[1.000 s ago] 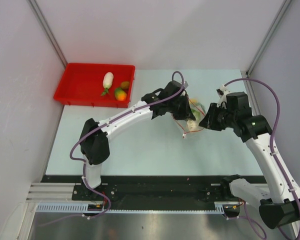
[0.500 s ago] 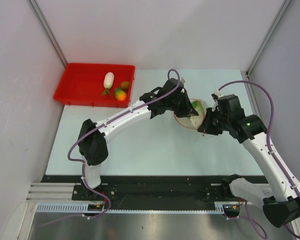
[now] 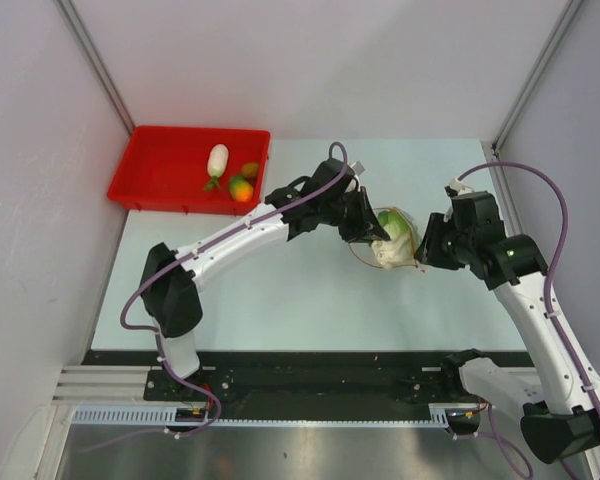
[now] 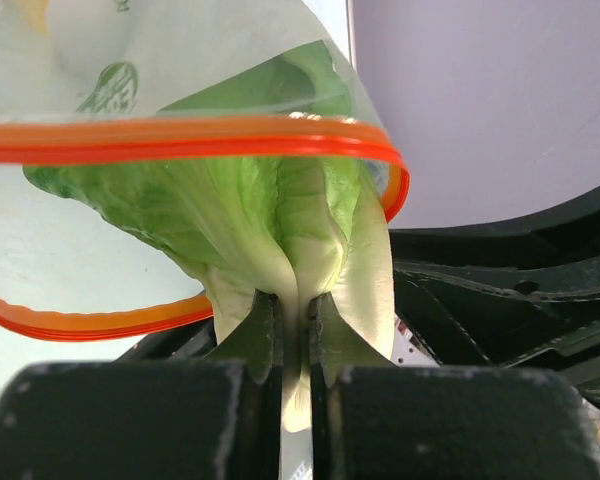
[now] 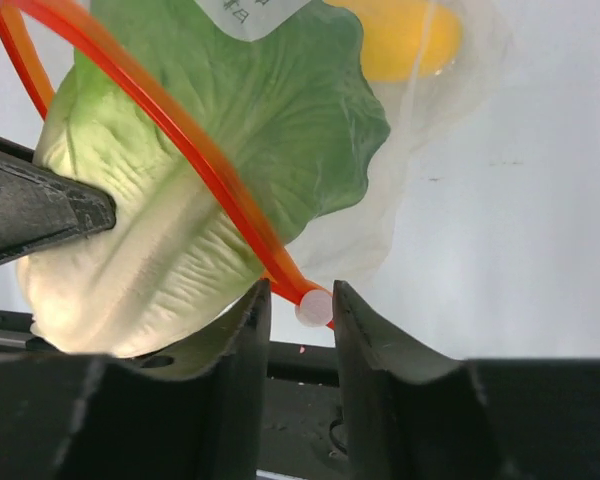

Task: Open the zip-top bag and remove the fake food

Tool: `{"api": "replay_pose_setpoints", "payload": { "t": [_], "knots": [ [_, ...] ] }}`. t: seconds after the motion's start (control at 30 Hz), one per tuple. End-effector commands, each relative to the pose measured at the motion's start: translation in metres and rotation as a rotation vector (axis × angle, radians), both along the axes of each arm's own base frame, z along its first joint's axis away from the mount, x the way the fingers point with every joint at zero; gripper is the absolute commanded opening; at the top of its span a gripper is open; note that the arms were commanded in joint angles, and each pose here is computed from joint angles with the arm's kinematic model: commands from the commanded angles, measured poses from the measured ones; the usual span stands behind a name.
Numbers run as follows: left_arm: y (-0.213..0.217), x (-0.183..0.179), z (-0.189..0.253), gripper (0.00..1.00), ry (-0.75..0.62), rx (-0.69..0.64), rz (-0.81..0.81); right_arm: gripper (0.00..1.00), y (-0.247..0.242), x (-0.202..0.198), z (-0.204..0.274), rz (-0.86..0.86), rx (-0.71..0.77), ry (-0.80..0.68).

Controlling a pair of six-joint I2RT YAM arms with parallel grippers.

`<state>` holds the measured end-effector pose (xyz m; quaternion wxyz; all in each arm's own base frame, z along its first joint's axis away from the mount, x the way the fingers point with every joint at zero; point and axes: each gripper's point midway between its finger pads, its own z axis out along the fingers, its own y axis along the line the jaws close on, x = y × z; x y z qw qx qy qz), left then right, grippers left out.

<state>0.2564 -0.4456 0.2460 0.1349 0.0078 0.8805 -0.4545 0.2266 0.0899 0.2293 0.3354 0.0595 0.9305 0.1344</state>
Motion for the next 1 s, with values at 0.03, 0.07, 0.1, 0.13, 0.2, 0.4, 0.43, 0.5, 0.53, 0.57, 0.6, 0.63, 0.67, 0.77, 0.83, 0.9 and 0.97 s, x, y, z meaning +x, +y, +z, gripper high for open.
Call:
{"api": "replay_pose_setpoints", "payload": {
  "t": [0.03,0.07,0.1,0.13,0.2,0.4,0.43,0.5,0.53,0.57,0.6,0.63,0.67,0.77,0.83,0.9,0.97],
  "knots": [
    [0.008,-0.01,0.041,0.0,-0.083,-0.071,-0.049,0.41,0.005,0.012,0.011,0.037,0.01,-0.057],
    [0.008,-0.01,0.043,0.0,-0.087,-0.076,-0.047,0.41,0.008,0.012,0.009,0.044,0.016,-0.049],
    [0.007,-0.01,0.043,0.0,-0.087,-0.076,-0.049,0.42,0.011,0.013,0.008,0.052,0.025,-0.04],
    [0.007,-0.01,0.045,0.0,-0.091,-0.082,-0.05,0.42,0.012,0.015,0.004,0.051,0.024,-0.026],
    [0.006,-0.011,0.048,0.0,-0.092,-0.087,-0.059,0.42,0.013,0.018,0.001,0.048,0.015,-0.02],
    [0.009,-0.014,0.053,0.0,-0.113,-0.075,-0.084,0.24,0.018,0.033,0.0,0.049,0.002,-0.048],
    [0.012,-0.016,0.053,0.0,-0.119,-0.068,-0.092,0.19,0.018,0.033,-0.001,0.05,-0.003,-0.046],
    [0.017,-0.02,0.058,0.0,-0.135,-0.069,-0.101,0.12,0.016,0.035,-0.006,0.056,-0.023,-0.032],
    [0.02,-0.022,0.057,0.0,-0.153,-0.052,-0.122,0.08,0.016,0.035,-0.007,0.058,-0.028,-0.03],
    [0.023,-0.025,0.061,0.0,-0.174,-0.051,-0.138,0.05,0.015,0.035,-0.008,0.057,-0.034,-0.029],
    [0.027,-0.032,0.06,0.0,-0.19,-0.039,-0.187,0.01,0.015,0.034,-0.008,0.057,-0.036,-0.028],
    [0.03,-0.036,0.06,0.0,-0.199,-0.037,-0.212,0.0,0.01,0.036,-0.009,0.041,-0.056,-0.032],
    [0.036,-0.042,0.065,0.0,-0.216,-0.039,-0.234,0.0,0.008,0.037,-0.009,0.04,-0.068,-0.034],
    [0.051,-0.06,0.06,0.0,-0.235,-0.021,-0.306,0.0,0.005,0.037,-0.011,0.037,-0.088,-0.033],
    [0.066,-0.074,0.066,0.0,-0.291,-0.044,-0.343,0.0,0.002,0.036,-0.014,0.036,-0.11,-0.024],
    [0.081,-0.087,0.088,0.0,-0.397,-0.099,-0.362,0.0,-0.002,0.036,-0.015,0.031,-0.127,-0.022],
    [0.097,-0.094,0.081,0.0,-0.421,-0.089,-0.354,0.0,-0.002,0.035,-0.015,0.032,-0.127,-0.023]
  ]
}}
